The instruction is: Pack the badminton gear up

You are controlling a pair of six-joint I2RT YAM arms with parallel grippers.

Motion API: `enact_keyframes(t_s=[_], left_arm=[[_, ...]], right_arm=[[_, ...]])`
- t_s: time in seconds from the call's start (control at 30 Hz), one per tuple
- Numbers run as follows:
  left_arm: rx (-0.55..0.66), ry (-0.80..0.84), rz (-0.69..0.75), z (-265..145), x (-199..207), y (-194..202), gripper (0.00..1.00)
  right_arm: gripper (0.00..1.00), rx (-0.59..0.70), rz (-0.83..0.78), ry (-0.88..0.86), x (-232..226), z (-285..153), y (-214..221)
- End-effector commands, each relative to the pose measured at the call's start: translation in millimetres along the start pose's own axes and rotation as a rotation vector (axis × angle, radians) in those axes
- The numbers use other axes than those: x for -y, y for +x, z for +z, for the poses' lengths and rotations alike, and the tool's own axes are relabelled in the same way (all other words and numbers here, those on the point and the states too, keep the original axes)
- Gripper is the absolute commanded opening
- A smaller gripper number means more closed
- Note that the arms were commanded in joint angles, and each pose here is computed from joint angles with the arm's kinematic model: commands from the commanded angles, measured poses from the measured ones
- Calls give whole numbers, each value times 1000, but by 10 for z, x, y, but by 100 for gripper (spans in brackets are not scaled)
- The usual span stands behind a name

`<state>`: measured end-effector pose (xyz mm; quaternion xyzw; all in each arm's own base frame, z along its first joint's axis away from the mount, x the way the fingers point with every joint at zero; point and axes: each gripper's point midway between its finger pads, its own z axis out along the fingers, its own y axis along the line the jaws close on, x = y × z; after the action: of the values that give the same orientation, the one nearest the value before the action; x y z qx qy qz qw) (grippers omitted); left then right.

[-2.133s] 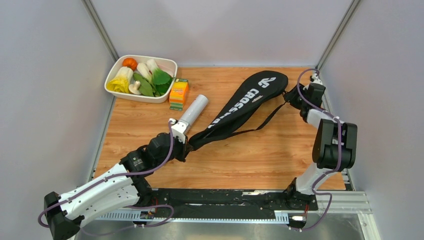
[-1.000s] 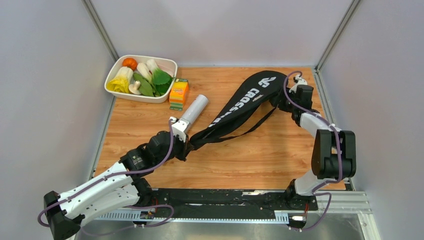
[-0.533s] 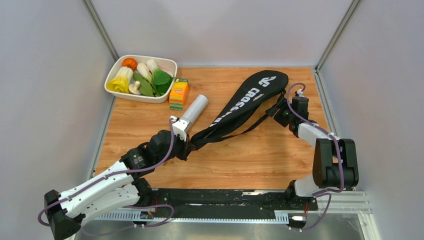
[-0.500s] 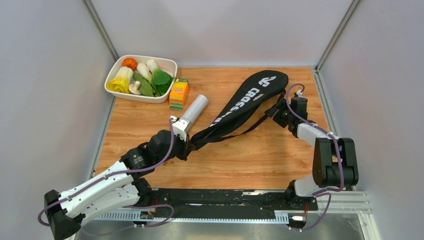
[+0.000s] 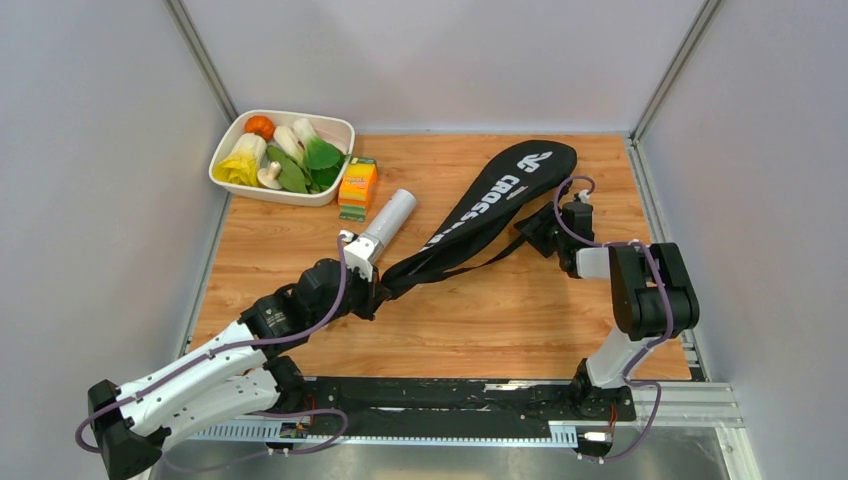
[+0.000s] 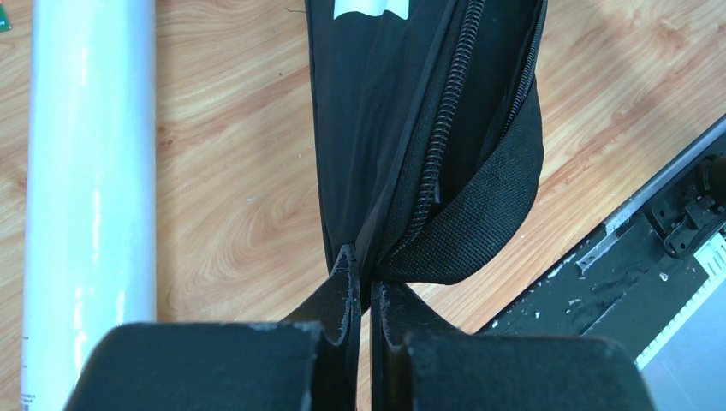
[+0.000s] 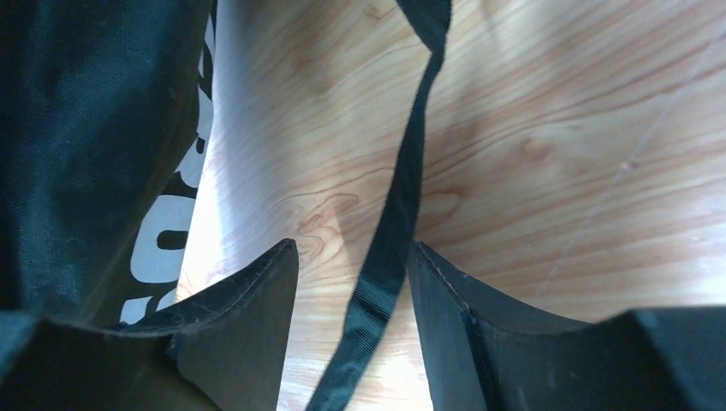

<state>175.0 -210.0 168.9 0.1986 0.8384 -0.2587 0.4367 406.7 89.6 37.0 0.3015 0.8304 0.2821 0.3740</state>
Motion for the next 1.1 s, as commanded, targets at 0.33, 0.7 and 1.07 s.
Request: enact_keyframes(t_s=[0.33,0.7,1.07], left_arm=[[86,9,-16,2,78,-333,0],[33,-27,43,107,-58,-74,0],[-7,-38,93,137,-112,41,0]], right_arm=[[2,42,-43,-88,-338,-306,-79],[0,20,35,-627,-1832,-1071,-460],[0,-58,290,-926,-2503,-1252,-810]])
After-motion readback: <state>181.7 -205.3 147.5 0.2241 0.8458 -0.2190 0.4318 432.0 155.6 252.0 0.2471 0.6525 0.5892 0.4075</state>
